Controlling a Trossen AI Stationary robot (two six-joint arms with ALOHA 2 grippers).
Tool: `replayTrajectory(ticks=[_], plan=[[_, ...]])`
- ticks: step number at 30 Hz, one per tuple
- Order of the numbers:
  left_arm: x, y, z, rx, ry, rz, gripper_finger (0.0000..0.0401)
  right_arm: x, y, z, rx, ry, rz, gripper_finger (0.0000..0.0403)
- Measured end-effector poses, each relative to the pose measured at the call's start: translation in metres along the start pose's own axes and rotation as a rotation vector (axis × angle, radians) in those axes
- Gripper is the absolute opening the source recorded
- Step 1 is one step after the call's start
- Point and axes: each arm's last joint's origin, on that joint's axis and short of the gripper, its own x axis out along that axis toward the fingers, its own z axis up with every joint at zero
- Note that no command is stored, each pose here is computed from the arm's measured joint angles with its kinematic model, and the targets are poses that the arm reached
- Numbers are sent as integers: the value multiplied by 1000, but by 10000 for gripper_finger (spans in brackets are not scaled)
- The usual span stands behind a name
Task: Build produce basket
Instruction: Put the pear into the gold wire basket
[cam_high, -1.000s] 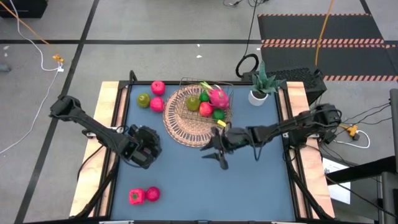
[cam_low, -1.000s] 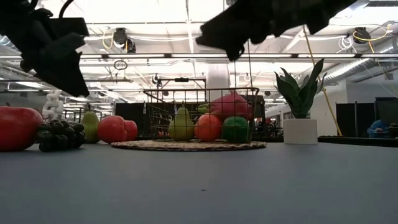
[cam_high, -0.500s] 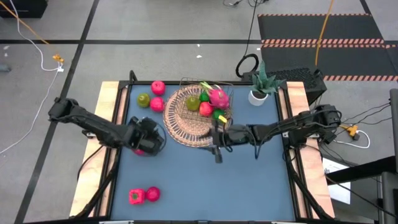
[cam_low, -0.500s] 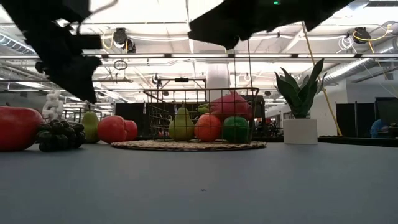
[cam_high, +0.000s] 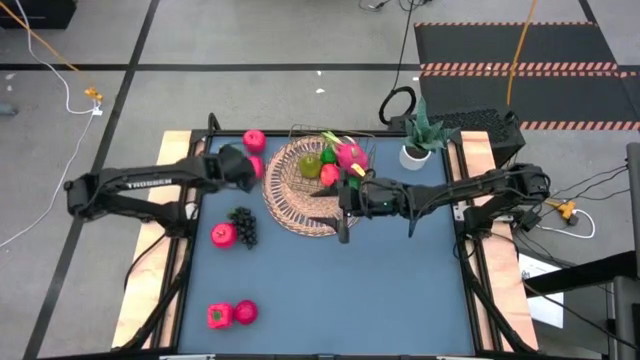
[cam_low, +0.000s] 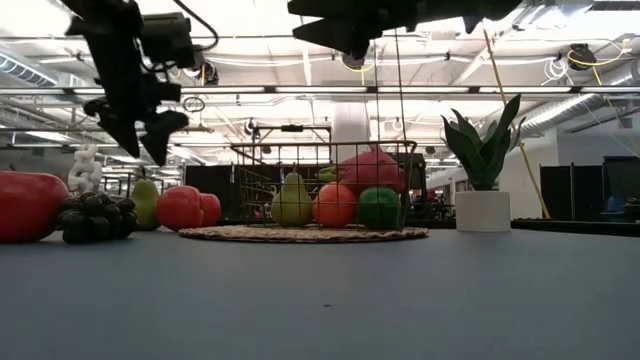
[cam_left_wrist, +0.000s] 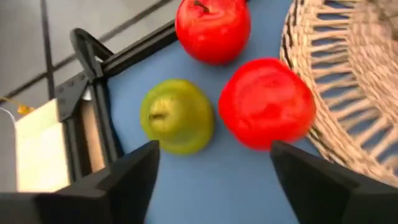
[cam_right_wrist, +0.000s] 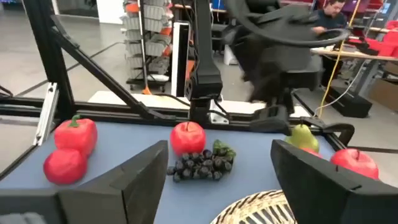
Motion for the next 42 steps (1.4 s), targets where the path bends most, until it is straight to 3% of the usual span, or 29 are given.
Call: replayTrajectory(ticks=[5, 10, 14, 26, 42], plan=[[19, 13, 15, -14, 36, -19, 388, 0, 5, -1, -2, 9, 22, 283], [29, 24, 25, -55, 26, 2, 388, -1, 10, -7, -15, 74, 59, 283], [33, 29, 26, -38, 51, 3, 355, -1, 10, -11, -26, 120, 64, 283], [33, 32, 23, -43, 74, 20, 195, -1, 10, -12, -25, 131, 58, 283], [46, 44, 17, -51, 110, 80, 111, -1, 10, -12, -50, 129, 59, 283]])
